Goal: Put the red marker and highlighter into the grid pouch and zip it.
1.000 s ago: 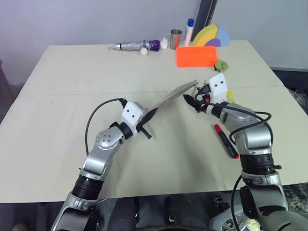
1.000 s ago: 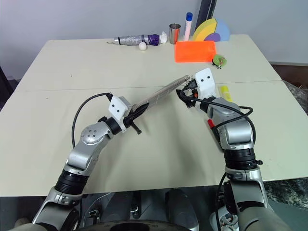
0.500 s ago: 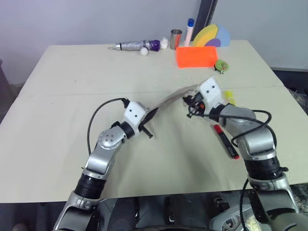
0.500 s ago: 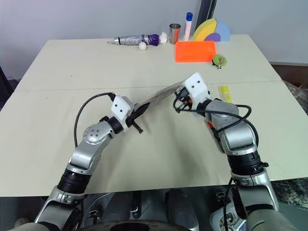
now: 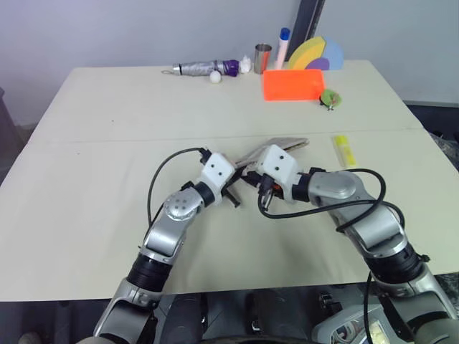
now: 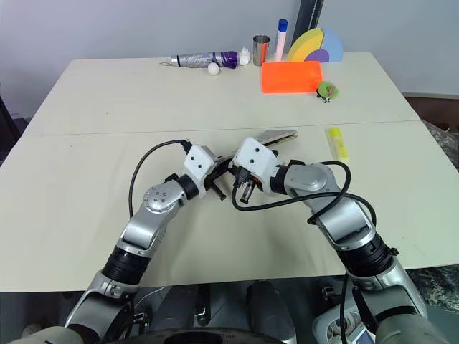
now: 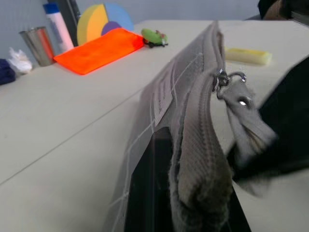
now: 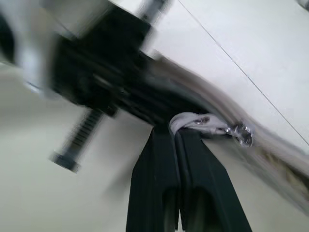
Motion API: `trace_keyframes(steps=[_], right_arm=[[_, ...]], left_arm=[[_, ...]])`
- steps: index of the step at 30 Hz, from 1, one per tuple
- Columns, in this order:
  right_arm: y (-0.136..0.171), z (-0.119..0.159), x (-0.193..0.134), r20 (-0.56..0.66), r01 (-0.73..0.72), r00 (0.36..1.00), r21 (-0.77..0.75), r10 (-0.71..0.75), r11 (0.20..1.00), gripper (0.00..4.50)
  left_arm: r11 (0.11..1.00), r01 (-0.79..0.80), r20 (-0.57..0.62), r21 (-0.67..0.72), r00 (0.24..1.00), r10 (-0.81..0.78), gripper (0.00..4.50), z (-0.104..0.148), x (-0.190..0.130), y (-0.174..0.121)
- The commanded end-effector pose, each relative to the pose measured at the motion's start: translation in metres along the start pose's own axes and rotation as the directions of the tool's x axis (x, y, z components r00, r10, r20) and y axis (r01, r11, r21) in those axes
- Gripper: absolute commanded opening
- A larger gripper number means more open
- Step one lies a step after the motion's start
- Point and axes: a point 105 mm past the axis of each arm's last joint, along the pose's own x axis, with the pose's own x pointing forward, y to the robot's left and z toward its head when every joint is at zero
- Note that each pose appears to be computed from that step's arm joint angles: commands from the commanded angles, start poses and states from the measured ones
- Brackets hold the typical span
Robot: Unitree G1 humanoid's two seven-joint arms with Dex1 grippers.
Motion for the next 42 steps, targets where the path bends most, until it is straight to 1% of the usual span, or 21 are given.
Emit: trace_keyframes(steps=[1, 7, 11, 12, 14, 15, 17, 18, 19, 22, 25, 26, 27, 28, 30, 33, 37, 40, 42], right_arm=[[0.018, 0.024, 0.000, 0.067, -0.087, 0.994, -0.062, 0.091, 0.994, 0.05], [0.019, 0.023, -0.005, 0.047, -0.104, 0.993, -0.066, 0.107, 0.992, 0.05], [0.000, 0.019, -0.016, 0.032, -0.032, 0.999, -0.040, 0.034, 0.999, 0.05], [-0.006, 0.018, -0.020, 0.028, -0.012, 1.000, -0.023, 0.013, 1.000, 0.29], [-0.011, 0.014, -0.031, 0.016, 0.005, 1.000, -0.013, -0.005, 1.000, 0.91], [-0.014, 0.011, -0.039, 0.005, 0.022, 1.000, -0.009, -0.022, 1.000, 1.39], [-0.024, 0.006, -0.053, -0.012, 0.084, 0.996, 0.010, -0.084, 0.996, 2.48], [-0.028, 0.004, -0.058, -0.016, 0.107, 0.994, 0.020, -0.107, 0.994, 2.92], [-0.035, -0.004, -0.069, -0.040, 0.164, 0.986, 0.057, -0.162, 0.985, 3.41], [-0.049, -0.037, -0.107, -0.147, 0.318, 0.945, 0.198, -0.293, 0.927, 3.41], [-0.048, -0.058, -0.123, -0.224, 0.386, 0.916, 0.263, -0.333, 0.884, 3.41], [-0.047, -0.070, -0.131, -0.273, 0.423, 0.896, 0.282, -0.350, 0.861, 3.41], [-0.043, -0.089, -0.143, -0.342, 0.479, 0.863, 0.323, -0.371, 0.816, 3.41], [-0.039, -0.101, -0.151, -0.388, 0.517, 0.839, 0.347, -0.382, 0.782, 3.41], [-0.032, -0.114, -0.159, -0.436, 0.551, 0.815, 0.379, -0.382, 0.743, 3.41], [-0.018, -0.122, -0.161, -0.458, 0.551, 0.815, 0.419, -0.356, 0.722, 3.41], [-0.007, -0.144, -0.164, -0.514, 0.593, 0.785, 0.465, -0.344, 0.657, 3.41], [-0.006, -0.147, -0.164, -0.515, 0.592, 0.788, 0.485, -0.337, 0.643, 2.62], [-0.007, -0.148, -0.163, -0.513, 0.587, 0.791, 0.484, -0.332, 0.649, 1.68]], left_arm=[[0.999, 0.026, 0.047, 0.028, 0.999, -0.027, 0.00, 0.013, 0.012, -0.009], [0.999, 0.029, 0.056, 0.029, 0.998, -0.031, 0.00, 0.013, 0.018, -0.010], [0.999, 0.020, 0.062, 0.025, 0.998, -0.022, 0.00, 0.014, 0.018, -0.007], [0.999, 0.018, 0.062, 0.027, 0.998, -0.020, 0.00, 0.013, 0.018, -0.006], [0.999, 0.010, 0.062, 0.032, 0.998, -0.012, 0.00, 0.013, 0.017, -0.002], [0.999, 0.005, 0.063, 0.034, 0.998, -0.007, 0.00, 0.013, 0.017, 0.001], [0.999, -0.001, 0.063, 0.041, 0.998, -0.002, 0.00, 0.013, 0.016, 0.006], [0.999, -0.001, 0.062, 0.044, 0.998, -0.001, 0.00, 0.013, 0.015, 0.007], [0.997, 0.009, 0.056, 0.075, 0.998, -0.013, 0.00, 0.011, 0.014, 0.009], [0.990, 0.039, 0.037, 0.138, 0.998, -0.044, 0.00, 0.007, 0.010, 0.015], [0.990, 0.048, 0.041, 0.133, 0.998, -0.054, 0.00, 0.006, 0.011, 0.017], [0.990, 0.057, 0.040, 0.132, 0.997, -0.063, 0.00, 0.005, 0.011, 0.017], [0.988, 0.073, 0.036, 0.133, 0.996, -0.079, 0.00, 0.004, 0.012, 0.016], [0.987, 0.084, 0.033, 0.136, 0.995, -0.090, 0.00, 0.003, 0.012, 0.015], [0.986, 0.095, 0.033, 0.134, 0.994, -0.100, 0.00, 0.002, 0.013, 0.013], [0.986, 0.111, 0.040, 0.127, 0.992, -0.117, 0.00, 0.002, 0.015, 0.010], [0.984, 0.127, 0.047, 0.127, 0.990, -0.134, 0.00, 0.002, 0.018, 0.006], [0.984, 0.123, 0.050, 0.125, 0.990, -0.130, 0.00, 0.003, 0.018, 0.007], [0.986, 0.119, 0.054, 0.120, 0.991, -0.126, 0.00, 0.003, 0.018, 0.009]])
